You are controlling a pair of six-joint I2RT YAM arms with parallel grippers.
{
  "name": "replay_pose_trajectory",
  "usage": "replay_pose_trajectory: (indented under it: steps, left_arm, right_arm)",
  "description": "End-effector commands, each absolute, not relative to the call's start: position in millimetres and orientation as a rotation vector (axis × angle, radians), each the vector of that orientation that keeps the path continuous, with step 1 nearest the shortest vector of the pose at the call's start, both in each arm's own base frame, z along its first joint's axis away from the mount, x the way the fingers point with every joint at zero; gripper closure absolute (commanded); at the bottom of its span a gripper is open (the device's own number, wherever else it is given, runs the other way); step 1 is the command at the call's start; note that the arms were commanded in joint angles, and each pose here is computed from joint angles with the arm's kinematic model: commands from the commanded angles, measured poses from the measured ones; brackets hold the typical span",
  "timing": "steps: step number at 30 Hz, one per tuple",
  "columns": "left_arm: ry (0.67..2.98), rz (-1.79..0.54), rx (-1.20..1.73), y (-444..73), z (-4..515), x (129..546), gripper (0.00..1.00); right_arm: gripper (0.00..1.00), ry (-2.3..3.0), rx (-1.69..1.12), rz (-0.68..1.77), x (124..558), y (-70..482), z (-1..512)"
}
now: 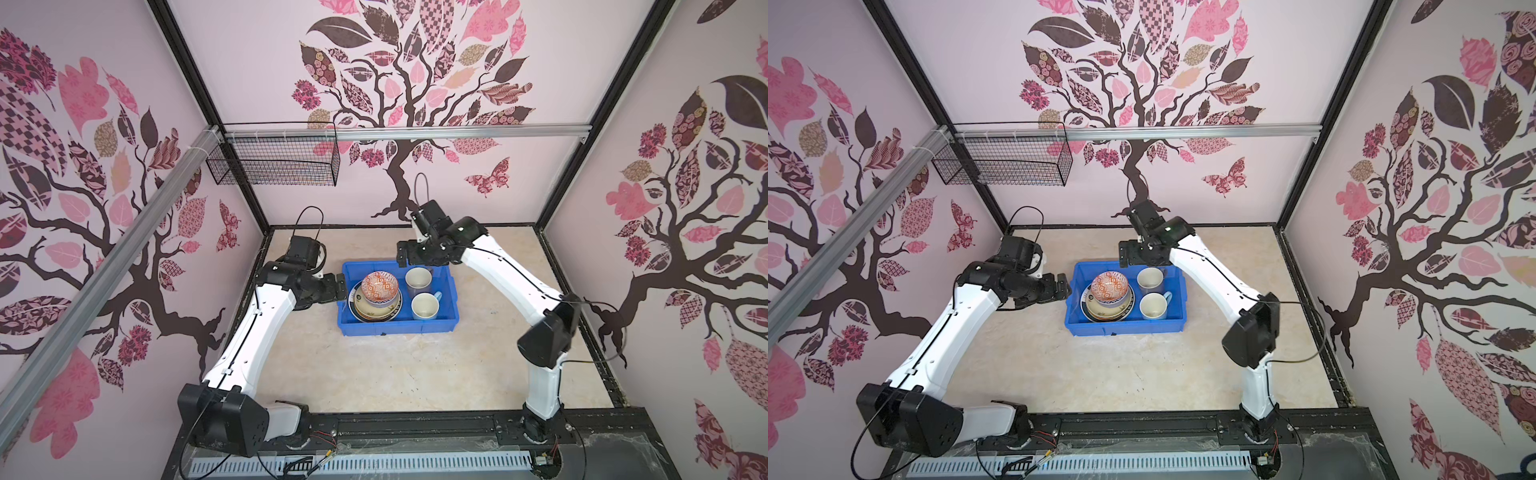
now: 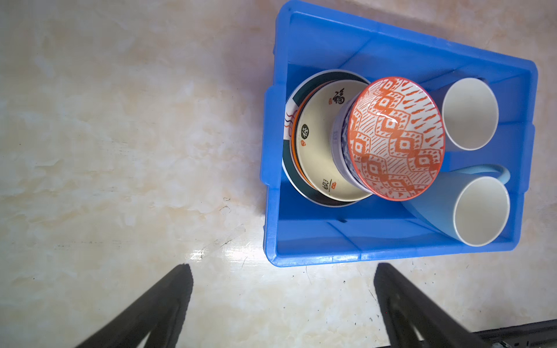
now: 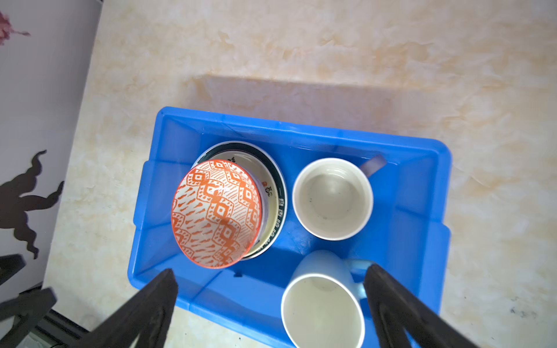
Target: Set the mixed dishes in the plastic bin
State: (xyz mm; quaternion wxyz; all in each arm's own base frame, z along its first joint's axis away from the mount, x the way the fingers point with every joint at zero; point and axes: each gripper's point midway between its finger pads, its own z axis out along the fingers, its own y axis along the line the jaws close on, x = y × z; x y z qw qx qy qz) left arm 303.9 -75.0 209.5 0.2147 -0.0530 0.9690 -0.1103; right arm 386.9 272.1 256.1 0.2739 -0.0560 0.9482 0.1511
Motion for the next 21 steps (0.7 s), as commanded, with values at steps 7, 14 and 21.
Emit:
replay_pose_trajectory:
  steps: [7, 14, 21]
  left_arm:
    - [2.485, -0.282, -0.184, -65.6, 211.5, 321.1, 0.01]
    - [2.336, -0.243, -0.198, -58.1, 225.3, 339.6, 0.01]
    - [2.266, -0.076, -0.108, -43.1, 212.0, 358.1, 0.01]
  right_arm:
    - [0.00, 2.516, 0.121, 0.248, 352.3, 134.6, 215.2]
    - [0.00, 2.516, 0.157, 0.108, 327.9, 91.1, 187.4]
    - [0.00, 2.520, 0.123, 0.069, 307.0, 75.0, 173.8]
